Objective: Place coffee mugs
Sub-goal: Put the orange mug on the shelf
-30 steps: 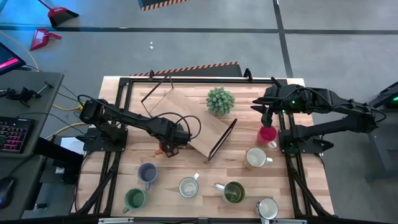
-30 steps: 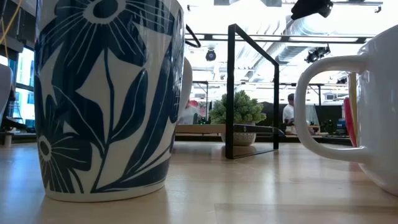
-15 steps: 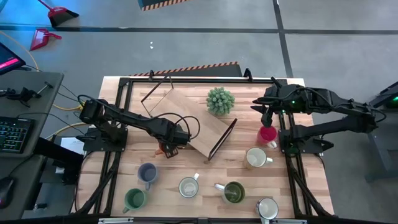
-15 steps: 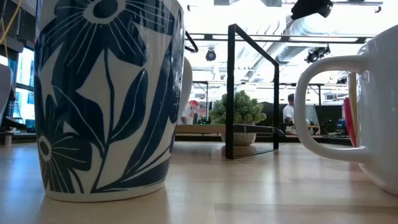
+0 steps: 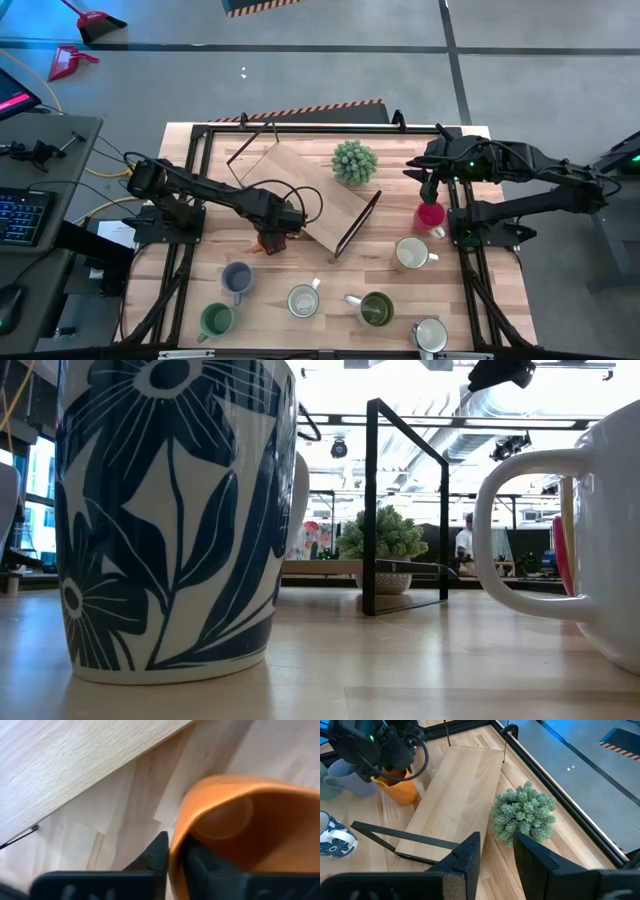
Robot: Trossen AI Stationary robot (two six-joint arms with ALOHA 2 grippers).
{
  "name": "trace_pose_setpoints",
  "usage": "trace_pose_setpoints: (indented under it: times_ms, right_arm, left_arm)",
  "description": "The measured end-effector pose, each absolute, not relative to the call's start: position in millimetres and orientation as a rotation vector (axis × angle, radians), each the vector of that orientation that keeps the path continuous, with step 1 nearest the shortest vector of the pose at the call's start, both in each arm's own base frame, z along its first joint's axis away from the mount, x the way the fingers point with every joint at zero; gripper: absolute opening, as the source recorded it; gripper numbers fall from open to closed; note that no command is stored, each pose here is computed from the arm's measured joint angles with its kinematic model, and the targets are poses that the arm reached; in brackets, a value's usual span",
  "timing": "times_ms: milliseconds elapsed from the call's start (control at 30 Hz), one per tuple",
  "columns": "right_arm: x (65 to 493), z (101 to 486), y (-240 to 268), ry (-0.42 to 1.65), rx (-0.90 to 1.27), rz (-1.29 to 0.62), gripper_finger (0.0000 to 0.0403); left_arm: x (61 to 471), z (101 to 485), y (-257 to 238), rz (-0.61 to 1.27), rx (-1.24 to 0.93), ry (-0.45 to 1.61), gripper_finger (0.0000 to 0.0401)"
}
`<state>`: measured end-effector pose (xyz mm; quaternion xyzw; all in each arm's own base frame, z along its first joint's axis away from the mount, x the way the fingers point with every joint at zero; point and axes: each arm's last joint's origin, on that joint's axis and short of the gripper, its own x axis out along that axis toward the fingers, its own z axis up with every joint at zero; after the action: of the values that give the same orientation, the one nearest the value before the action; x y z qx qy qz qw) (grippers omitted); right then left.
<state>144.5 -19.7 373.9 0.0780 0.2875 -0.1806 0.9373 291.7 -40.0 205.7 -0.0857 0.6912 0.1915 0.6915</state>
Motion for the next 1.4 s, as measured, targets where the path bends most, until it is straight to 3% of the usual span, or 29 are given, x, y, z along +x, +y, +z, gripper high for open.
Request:
trace_pose_setpoints:
  times_ms: [467, 700, 933, 1400]
  right_arm:
    - [144.5, 373.8, -19.7, 0.589, 0.154, -0.368, 0.0103]
    - [144.5, 373.8, -19.7, 0.589, 0.154, -0.368, 0.0103]
    - [144.5, 373.9, -19.7, 0.588, 0.159, -0.369, 0.0103]
    - [144.5, 373.8, -19.3, 0.583, 0.199, -0.367, 0.0103]
  left_arm:
    - [292.5, 207.4, -27.3, 0.443, -0.265, 1.558, 0.0011]
    - [286.3, 235.2, -9.1, 0.519, -0.261, 1.550, 0.0005]
    - [286.8, 255.4, 3.5, 0.465, -0.259, 1.584, 0.0005]
    - [280.0, 262.4, 62.8, 0.569, -0.302, 1.583, 0.0005]
